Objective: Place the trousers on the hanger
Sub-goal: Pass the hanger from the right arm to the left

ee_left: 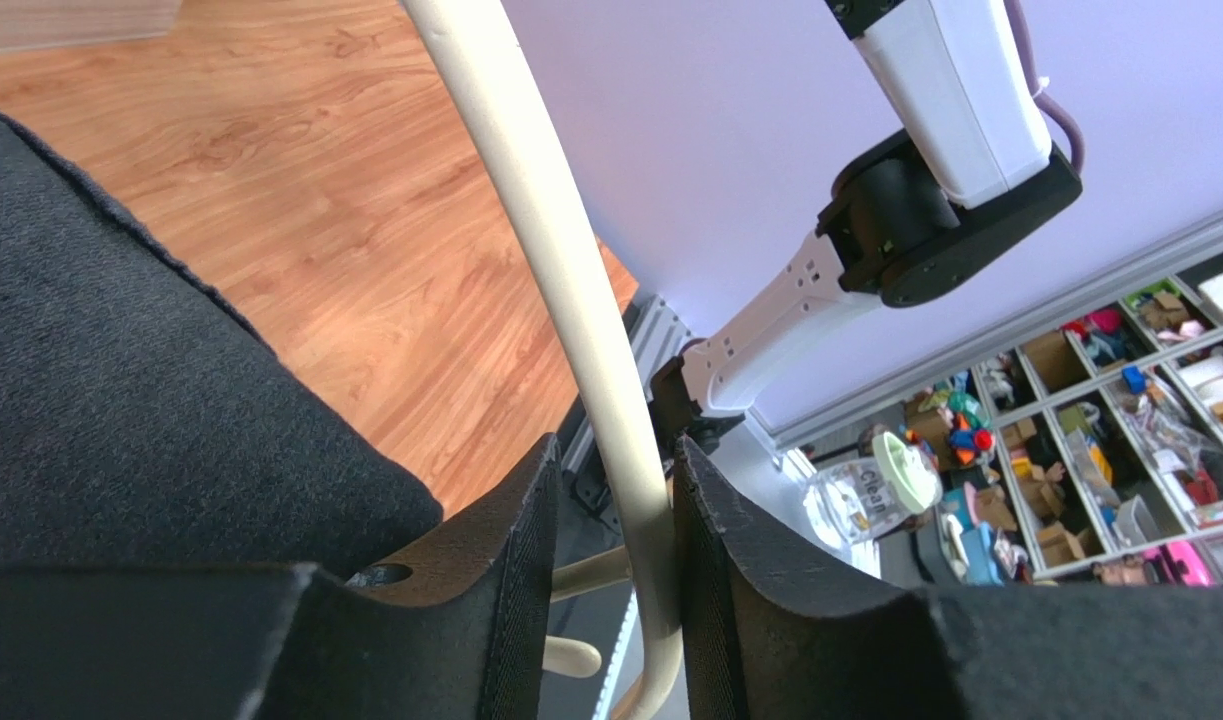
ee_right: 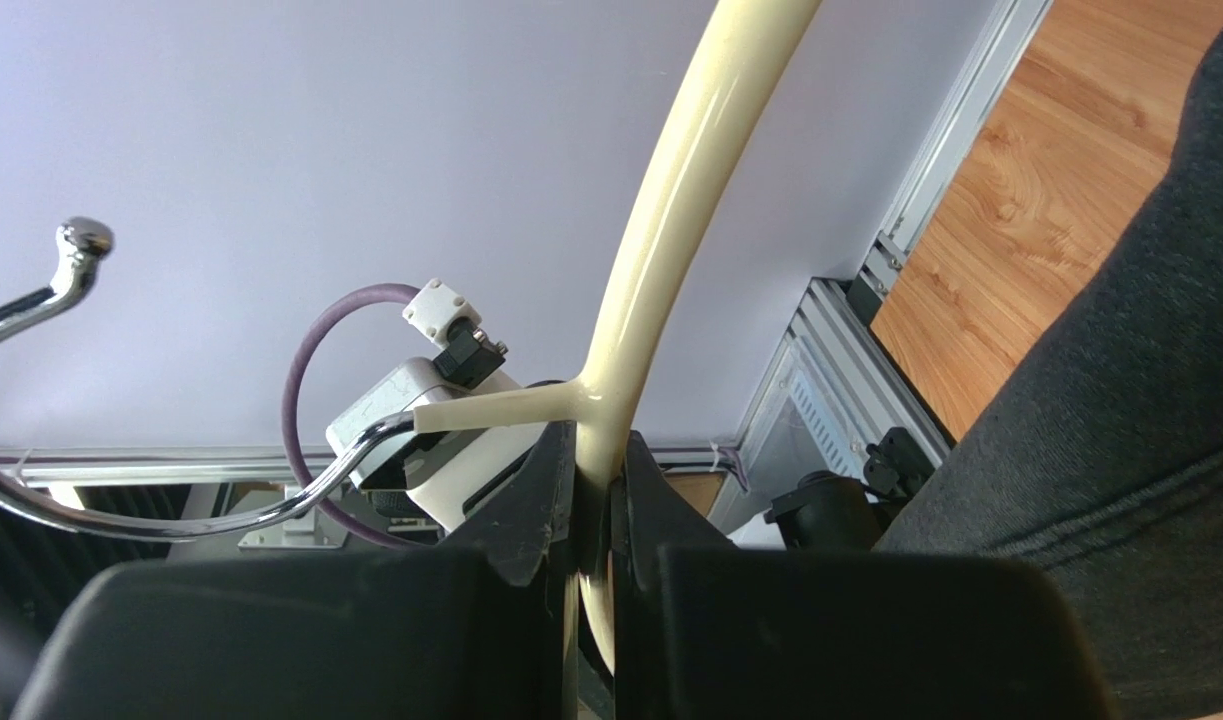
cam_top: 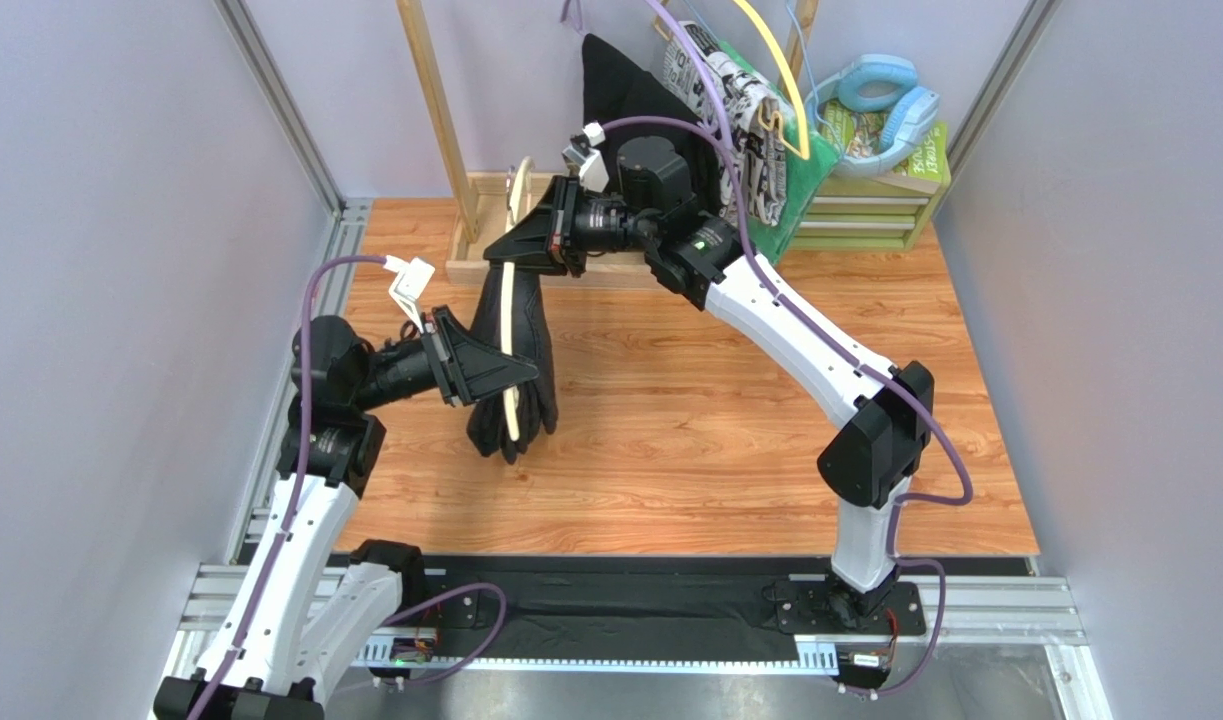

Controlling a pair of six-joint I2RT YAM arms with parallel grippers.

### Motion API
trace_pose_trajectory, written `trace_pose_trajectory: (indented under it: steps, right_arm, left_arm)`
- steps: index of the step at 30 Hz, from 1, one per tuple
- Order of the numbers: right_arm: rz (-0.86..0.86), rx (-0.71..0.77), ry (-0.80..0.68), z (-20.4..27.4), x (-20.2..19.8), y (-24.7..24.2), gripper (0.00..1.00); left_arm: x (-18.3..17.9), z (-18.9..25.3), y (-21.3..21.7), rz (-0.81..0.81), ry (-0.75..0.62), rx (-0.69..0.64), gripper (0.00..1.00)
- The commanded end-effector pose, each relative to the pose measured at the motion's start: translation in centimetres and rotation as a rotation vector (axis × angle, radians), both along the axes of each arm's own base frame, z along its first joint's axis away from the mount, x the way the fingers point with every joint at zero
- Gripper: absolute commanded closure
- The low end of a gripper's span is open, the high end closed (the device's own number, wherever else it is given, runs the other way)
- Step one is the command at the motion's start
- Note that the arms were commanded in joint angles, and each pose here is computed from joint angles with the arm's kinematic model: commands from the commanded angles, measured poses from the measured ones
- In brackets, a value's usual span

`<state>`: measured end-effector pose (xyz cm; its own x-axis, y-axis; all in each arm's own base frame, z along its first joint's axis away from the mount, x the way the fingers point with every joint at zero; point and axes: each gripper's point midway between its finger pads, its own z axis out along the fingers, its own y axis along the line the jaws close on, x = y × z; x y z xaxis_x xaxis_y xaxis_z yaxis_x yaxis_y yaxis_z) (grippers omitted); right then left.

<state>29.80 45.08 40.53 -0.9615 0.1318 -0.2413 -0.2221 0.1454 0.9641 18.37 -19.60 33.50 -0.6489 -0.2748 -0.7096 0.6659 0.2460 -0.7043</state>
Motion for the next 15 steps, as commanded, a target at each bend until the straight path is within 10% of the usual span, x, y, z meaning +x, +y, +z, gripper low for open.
trace_pose_trajectory:
  steps: [1,8,15]
  right_arm:
    - [0.019,0.192,-0.194,7.4,-1.0,-0.7,0.95]
    - [-0.027,0.134,-0.255,5.0,1.4,-3.1,0.0]
    - [-0.019,0.072,-0.286,3.1,1.1,-6.3,0.0]
  left_arm:
    - [0.3,3.3,-0.1,0.015,-0.078,-0.041,1.0]
    - [2.4,7.0,0.2,0.09,-0.184,-0.048,1.0]
    - [5.3,10.8,0.1,0.124,-0.27,-0.076,1.0]
